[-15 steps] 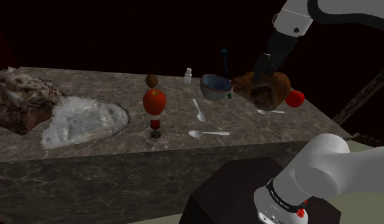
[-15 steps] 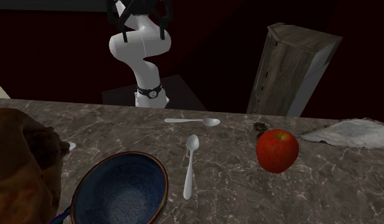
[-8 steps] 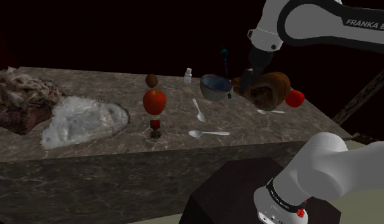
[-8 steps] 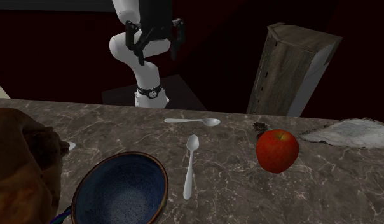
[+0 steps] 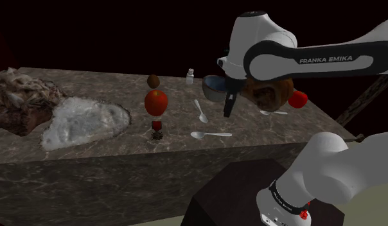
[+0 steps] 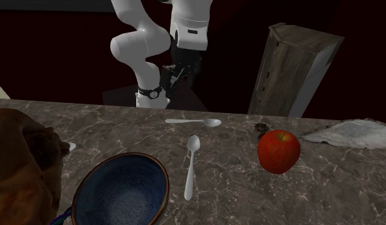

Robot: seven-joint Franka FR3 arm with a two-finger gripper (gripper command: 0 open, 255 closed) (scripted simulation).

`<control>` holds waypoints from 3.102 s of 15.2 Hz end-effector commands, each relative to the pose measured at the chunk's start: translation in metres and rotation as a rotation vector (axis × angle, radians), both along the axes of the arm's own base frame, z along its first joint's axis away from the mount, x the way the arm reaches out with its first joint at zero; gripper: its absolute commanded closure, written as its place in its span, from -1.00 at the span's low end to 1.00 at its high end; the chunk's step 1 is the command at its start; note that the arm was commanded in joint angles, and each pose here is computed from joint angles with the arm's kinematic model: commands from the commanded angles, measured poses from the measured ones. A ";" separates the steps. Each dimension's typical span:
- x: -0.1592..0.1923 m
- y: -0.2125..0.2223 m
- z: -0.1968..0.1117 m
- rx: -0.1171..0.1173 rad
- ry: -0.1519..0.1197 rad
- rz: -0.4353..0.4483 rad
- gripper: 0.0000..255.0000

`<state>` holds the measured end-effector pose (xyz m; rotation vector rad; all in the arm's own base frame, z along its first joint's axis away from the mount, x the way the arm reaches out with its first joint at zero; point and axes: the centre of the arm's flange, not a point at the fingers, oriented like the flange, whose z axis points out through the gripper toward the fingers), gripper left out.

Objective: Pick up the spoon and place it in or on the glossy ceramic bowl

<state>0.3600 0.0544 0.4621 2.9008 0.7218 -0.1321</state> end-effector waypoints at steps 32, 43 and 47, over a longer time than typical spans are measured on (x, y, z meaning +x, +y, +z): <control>0.004 0.041 -0.130 -0.062 0.082 0.336 1.00; 0.004 0.041 -0.072 -0.062 0.082 0.336 1.00; 0.004 0.041 -0.051 -0.062 0.082 0.336 1.00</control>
